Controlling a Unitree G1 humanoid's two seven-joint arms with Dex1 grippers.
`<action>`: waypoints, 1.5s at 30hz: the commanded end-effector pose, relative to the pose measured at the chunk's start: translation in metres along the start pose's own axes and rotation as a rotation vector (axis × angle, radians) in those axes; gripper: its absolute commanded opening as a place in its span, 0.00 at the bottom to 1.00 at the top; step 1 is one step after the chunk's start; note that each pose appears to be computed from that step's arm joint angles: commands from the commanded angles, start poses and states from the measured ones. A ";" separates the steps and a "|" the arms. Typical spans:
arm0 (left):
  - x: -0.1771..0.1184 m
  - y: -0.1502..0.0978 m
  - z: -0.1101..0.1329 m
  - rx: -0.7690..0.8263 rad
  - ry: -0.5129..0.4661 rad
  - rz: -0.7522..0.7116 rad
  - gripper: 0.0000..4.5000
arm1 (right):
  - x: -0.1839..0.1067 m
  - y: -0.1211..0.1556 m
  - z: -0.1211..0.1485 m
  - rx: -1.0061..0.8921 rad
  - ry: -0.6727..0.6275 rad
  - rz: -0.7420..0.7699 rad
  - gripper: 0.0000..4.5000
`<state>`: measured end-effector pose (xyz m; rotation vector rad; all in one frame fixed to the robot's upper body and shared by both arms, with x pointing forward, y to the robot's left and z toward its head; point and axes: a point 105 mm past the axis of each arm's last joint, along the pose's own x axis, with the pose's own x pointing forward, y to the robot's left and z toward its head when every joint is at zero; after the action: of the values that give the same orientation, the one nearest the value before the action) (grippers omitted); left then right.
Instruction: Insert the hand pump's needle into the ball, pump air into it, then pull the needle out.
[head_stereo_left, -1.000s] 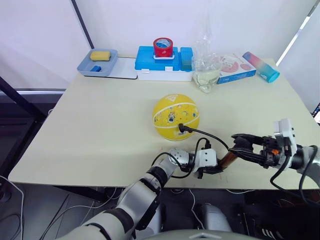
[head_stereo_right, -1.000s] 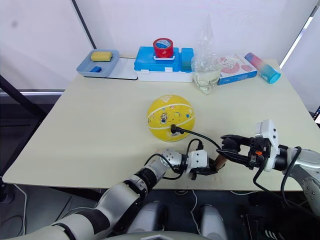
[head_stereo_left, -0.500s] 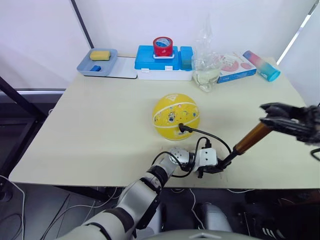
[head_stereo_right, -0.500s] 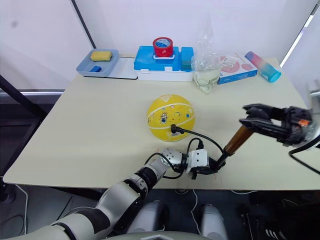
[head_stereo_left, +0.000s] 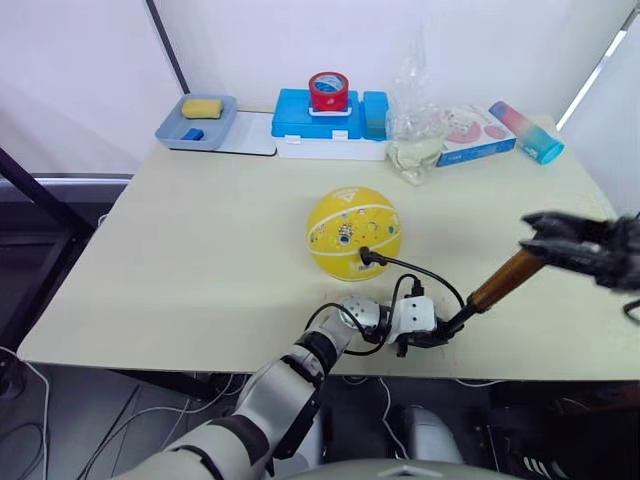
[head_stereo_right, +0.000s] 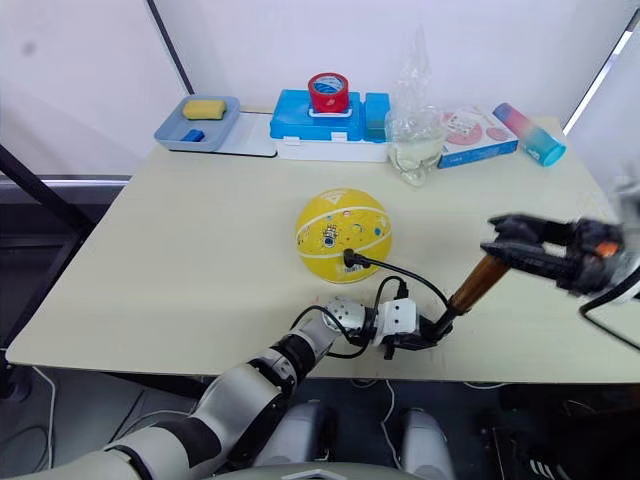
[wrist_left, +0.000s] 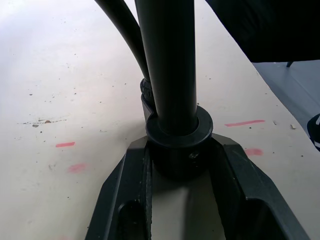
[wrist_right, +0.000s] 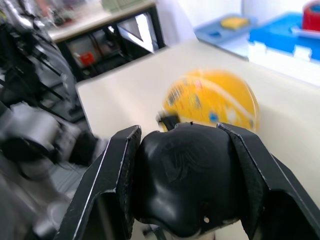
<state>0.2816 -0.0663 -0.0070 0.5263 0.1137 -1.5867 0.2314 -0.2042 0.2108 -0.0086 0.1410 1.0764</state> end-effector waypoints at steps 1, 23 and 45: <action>-0.002 -0.031 -0.037 -0.074 0.135 -0.098 0.25 | 0.004 -0.013 -0.039 -0.047 0.123 -0.075 0.43; 0.001 -0.032 -0.036 -0.074 0.131 -0.096 0.25 | -0.017 -0.006 0.031 -0.098 -0.077 -0.032 0.43; 0.002 -0.030 -0.035 -0.061 0.133 -0.084 0.25 | 0.012 -0.001 -0.026 0.015 0.094 0.013 0.43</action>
<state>0.2807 -0.0689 -0.0072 0.5185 0.1103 -1.5784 0.2341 -0.1977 0.1994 -0.0188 0.1799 1.1021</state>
